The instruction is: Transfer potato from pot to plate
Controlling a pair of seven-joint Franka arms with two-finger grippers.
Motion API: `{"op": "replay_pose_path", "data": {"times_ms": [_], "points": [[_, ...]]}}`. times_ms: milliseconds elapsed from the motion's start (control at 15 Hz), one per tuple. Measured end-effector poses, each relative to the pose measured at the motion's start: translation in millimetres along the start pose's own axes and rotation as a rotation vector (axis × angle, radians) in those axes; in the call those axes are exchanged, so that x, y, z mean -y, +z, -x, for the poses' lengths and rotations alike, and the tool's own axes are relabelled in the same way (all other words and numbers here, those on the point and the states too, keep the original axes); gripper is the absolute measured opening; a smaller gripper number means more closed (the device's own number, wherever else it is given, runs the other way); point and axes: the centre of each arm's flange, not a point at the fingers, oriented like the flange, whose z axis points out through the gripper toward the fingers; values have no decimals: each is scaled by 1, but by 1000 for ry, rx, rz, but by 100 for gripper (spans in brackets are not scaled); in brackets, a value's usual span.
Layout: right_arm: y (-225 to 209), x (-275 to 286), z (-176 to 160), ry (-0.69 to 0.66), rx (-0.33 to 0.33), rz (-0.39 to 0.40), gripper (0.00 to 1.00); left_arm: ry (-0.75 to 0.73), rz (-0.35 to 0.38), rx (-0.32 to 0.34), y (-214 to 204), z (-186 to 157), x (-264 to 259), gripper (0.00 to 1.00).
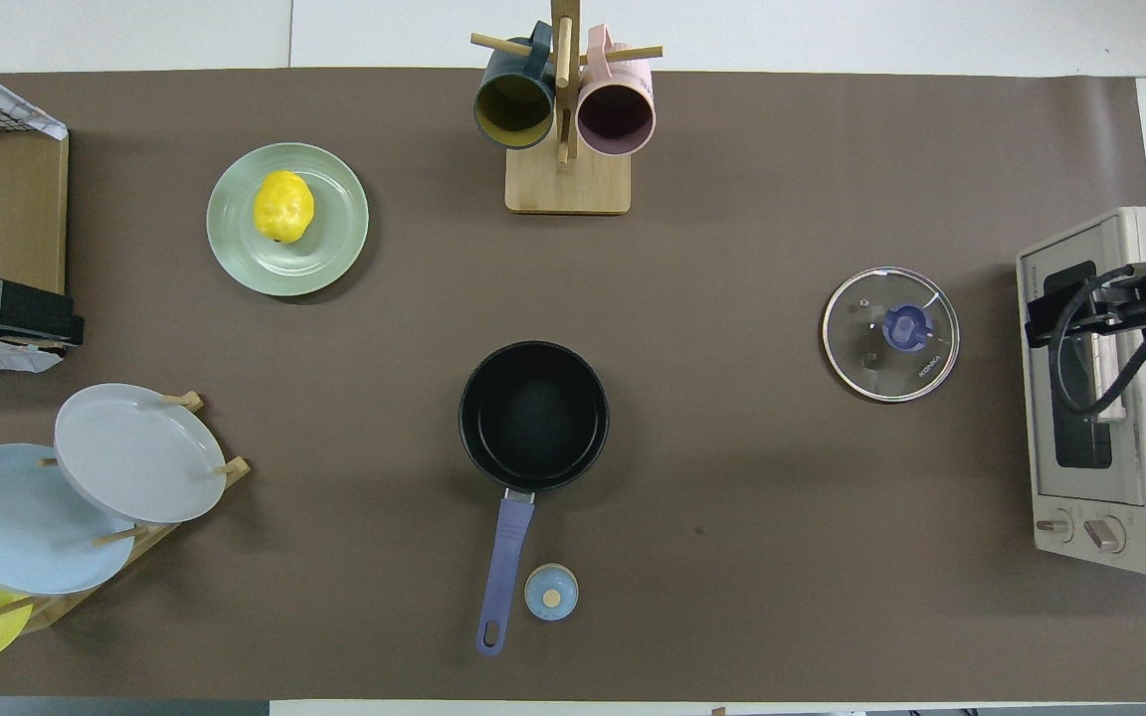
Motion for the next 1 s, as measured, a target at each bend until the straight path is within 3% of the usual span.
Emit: {"op": "replay_pose_path", "data": {"times_ms": [533, 1000], "points": [[0, 0, 0, 0, 0, 0, 100, -8, -2, 46, 17, -6, 4, 100], [0, 0, 0, 0, 0, 0, 100, -8, -3, 41, 14, -5, 4, 100]]}}
